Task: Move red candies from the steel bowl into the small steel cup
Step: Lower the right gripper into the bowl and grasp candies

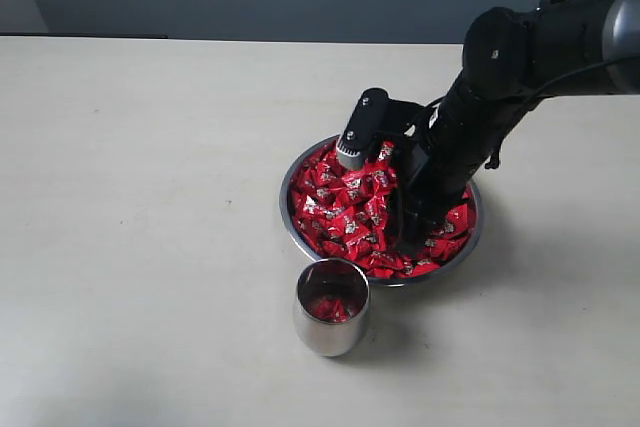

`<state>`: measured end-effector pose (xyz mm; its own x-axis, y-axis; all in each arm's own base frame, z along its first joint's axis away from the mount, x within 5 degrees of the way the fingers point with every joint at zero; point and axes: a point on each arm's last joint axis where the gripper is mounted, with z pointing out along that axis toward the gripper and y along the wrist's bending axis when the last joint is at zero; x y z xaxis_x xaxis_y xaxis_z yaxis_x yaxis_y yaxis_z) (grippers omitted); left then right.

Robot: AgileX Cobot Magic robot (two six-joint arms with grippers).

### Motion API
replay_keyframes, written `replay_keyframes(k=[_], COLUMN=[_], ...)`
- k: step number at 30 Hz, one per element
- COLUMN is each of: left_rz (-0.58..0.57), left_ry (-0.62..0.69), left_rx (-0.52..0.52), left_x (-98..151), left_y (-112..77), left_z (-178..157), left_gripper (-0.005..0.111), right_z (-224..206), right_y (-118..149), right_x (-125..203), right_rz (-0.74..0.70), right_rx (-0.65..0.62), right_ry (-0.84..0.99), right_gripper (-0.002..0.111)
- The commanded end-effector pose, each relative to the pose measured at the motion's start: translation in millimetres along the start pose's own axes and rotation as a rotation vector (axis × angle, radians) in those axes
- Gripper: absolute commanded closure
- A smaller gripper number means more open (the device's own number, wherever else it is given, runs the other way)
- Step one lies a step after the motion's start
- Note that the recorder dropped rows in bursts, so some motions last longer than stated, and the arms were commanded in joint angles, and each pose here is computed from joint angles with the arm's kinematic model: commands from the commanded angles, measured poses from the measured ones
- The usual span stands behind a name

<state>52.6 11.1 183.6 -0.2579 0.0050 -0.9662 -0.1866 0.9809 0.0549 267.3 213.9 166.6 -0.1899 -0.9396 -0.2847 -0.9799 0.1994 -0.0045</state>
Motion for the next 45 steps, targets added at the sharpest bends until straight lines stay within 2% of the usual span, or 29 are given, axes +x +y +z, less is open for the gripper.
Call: replay_keyframes(k=[1, 13, 35, 37, 43, 45], left_rz=[0.002, 0.002, 0.002, 0.002, 0.002, 0.002], left_ry=[-0.008, -0.008, -0.008, -0.008, -0.008, -0.008], left_rx=[0.005, 0.005, 0.005, 0.005, 0.005, 0.005], left_x=[1, 1, 1, 1, 1, 1], left_y=[-0.3, -0.3, -0.3, -0.3, -0.3, -0.3], left_z=[0, 0, 0, 0, 0, 0], left_gripper=[0.106, 0.106, 0.106, 0.106, 0.106, 0.106], right_z=[9, 10, 23, 23, 23, 23], right_y=[-3, -7, -7, -7, -7, -7], right_x=[2, 3, 5, 5, 5, 5], right_rz=[0.006, -0.031, -0.01, -0.01, -0.01, -0.012], right_rx=[-0.016, 0.026, -0.009, -0.009, -0.009, -0.008], right_ry=[0.013, 0.022, 0.046, 0.046, 0.046, 0.047], right_gripper=[0.073, 0.073, 0.073, 0.077, 0.109, 0.109])
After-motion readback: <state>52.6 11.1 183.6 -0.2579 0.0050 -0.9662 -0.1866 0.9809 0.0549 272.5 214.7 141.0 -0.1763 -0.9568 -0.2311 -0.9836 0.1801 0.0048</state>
